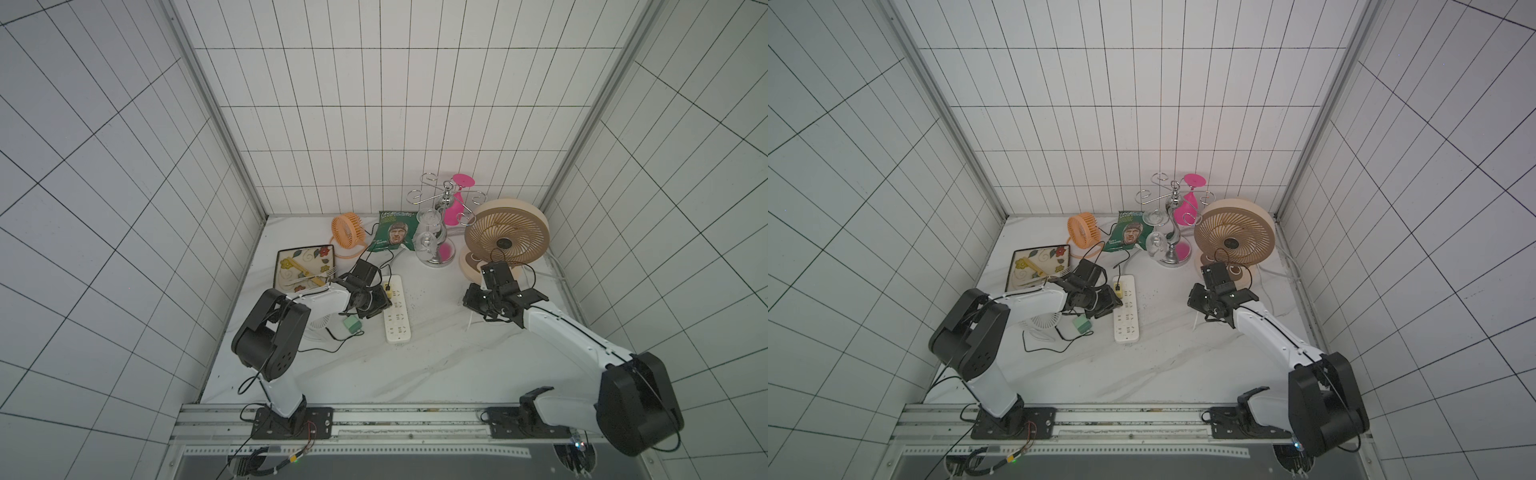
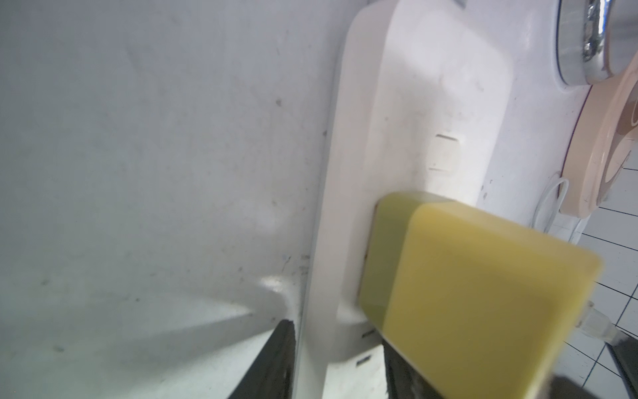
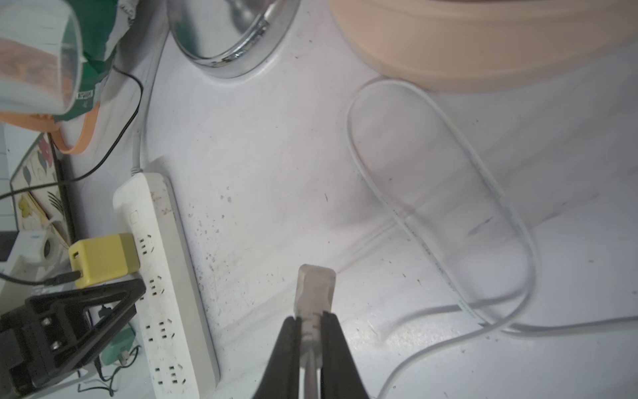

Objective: Unplug the desk fan from the power strip
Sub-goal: Place the plug at the center of the board.

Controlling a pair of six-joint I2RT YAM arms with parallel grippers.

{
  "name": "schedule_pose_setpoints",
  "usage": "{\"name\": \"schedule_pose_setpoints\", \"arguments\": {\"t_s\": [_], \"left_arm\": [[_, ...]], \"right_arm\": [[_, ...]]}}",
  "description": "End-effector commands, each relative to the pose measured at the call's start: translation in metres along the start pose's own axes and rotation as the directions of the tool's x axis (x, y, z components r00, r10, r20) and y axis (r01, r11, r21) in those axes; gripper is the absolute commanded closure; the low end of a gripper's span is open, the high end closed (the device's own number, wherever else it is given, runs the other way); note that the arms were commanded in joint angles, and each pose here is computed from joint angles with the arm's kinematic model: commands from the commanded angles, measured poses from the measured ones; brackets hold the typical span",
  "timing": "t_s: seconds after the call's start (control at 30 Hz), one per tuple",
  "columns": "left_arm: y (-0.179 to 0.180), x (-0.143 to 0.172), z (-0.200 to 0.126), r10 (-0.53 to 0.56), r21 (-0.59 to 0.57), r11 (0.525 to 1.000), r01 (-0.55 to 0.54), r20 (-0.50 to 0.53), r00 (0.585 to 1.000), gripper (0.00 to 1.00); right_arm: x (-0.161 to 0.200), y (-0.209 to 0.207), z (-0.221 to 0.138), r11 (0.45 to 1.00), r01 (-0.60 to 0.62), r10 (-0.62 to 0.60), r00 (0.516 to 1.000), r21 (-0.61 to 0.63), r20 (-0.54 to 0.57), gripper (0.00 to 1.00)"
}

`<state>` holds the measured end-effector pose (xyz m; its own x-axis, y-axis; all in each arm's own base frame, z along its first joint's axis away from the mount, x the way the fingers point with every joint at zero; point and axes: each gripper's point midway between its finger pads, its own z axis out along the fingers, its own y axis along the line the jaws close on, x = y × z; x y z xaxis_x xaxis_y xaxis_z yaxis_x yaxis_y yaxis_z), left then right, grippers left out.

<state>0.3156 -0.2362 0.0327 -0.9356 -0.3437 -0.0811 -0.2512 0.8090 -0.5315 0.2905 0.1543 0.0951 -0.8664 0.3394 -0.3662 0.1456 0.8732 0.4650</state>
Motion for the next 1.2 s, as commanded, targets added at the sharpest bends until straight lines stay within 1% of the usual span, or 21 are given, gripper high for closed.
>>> {"name": "schedule_pose_setpoints", "arguments": {"t_s": [0.0,0.1,0.17,0.2,0.37,0.43,0.47,0.53,0.57,0.63,0.7,0.77,0.8,0.9,1.0,1.07,1.17], "left_arm": [[0.041,0.022,0.003,-0.015,-0.172,0.985,0.006,-0.049,0.999,0.56],[0.032,0.018,-0.006,0.003,-0.150,0.989,-0.007,-0.028,1.000,0.55],[0.028,0.016,-0.011,0.012,-0.143,0.990,-0.015,-0.017,1.000,0.54],[0.027,0.015,-0.014,0.017,-0.139,0.990,-0.018,-0.011,1.000,0.54],[0.018,0.011,-0.029,0.034,-0.120,0.992,-0.031,0.024,0.999,0.53],[0.014,0.008,-0.036,0.043,-0.114,0.993,-0.038,0.040,0.998,0.53],[0.012,0.007,-0.040,0.046,-0.112,0.993,-0.041,0.049,0.998,0.53],[0.007,0.004,-0.047,0.053,-0.106,0.993,-0.045,0.069,0.996,0.53],[0.006,0.002,-0.051,0.054,-0.104,0.993,-0.046,0.082,0.995,0.53],[0.005,-0.004,-0.059,0.041,-0.099,0.995,-0.030,0.110,0.993,0.54],[0.005,-0.012,-0.068,0.011,-0.086,0.996,0.001,0.142,0.990,0.57],[0.007,-0.023,-0.079,-0.043,-0.062,0.997,0.056,0.186,0.982,0.58],[0.010,-0.029,-0.084,-0.072,-0.050,0.995,0.084,0.205,0.976,0.58],[0.018,-0.042,-0.093,-0.156,-0.009,0.986,0.164,0.244,0.957,0.58],[0.020,-0.051,-0.098,-0.198,0.019,0.980,0.200,0.262,0.945,0.58],[0.017,-0.054,-0.098,-0.207,0.035,0.978,0.205,0.264,0.942,0.59],[0.014,-0.056,-0.097,-0.212,0.049,0.977,0.206,0.259,0.942,0.59]], "right_arm": [[-0.020,0.014,0.001,0.981,-0.108,0.116,0.992,-0.163,0.040,1.00],[-0.026,0.008,0.010,0.967,-0.142,0.155,0.987,-0.212,0.046,1.00],[-0.025,0.000,0.018,0.965,-0.151,0.162,0.986,-0.215,0.036,0.99],[-0.024,-0.006,0.022,0.966,-0.154,0.164,0.986,-0.208,0.031,0.97],[-0.019,-0.034,0.032,0.967,-0.190,0.197,0.980,-0.171,0.024,0.79],[-0.018,-0.041,0.032,0.970,-0.193,0.199,0.980,-0.150,0.026,0.68],[-0.018,-0.045,0.030,0.971,-0.196,0.201,0.979,-0.138,0.028,0.59],[-0.021,-0.053,0.025,0.977,-0.194,0.200,0.978,-0.093,0.055,0.44],[-0.022,-0.057,0.021,0.979,-0.194,0.198,0.978,-0.061,0.066,0.39],[-0.023,-0.069,0.011,0.981,-0.193,0.190,0.978,0.024,0.090,0.35],[-0.026,-0.086,-0.003,0.970,-0.202,0.185,0.974,0.132,0.133,0.31],[-0.030,-0.099,-0.022,0.953,-0.204,0.166,0.970,0.224,0.178,0.29],[-0.033,-0.099,-0.028,0.952,-0.194,0.150,0.969,0.235,0.194,0.29],[-0.043,-0.077,-0.046,0.969,-0.108,0.054,0.970,0.223,0.239,0.28],[-0.045,-0.031,-0.056,0.980,0.057,-0.105,0.962,0.189,0.251,0.29],[-0.037,0.007,-0.057,0.968,0.193,-0.227,0.944,0.159,0.239,0.30],[-0.016,0.062,-0.051,0.914,0.391,-0.404,0.895,0.105,0.191,0.31]]}}
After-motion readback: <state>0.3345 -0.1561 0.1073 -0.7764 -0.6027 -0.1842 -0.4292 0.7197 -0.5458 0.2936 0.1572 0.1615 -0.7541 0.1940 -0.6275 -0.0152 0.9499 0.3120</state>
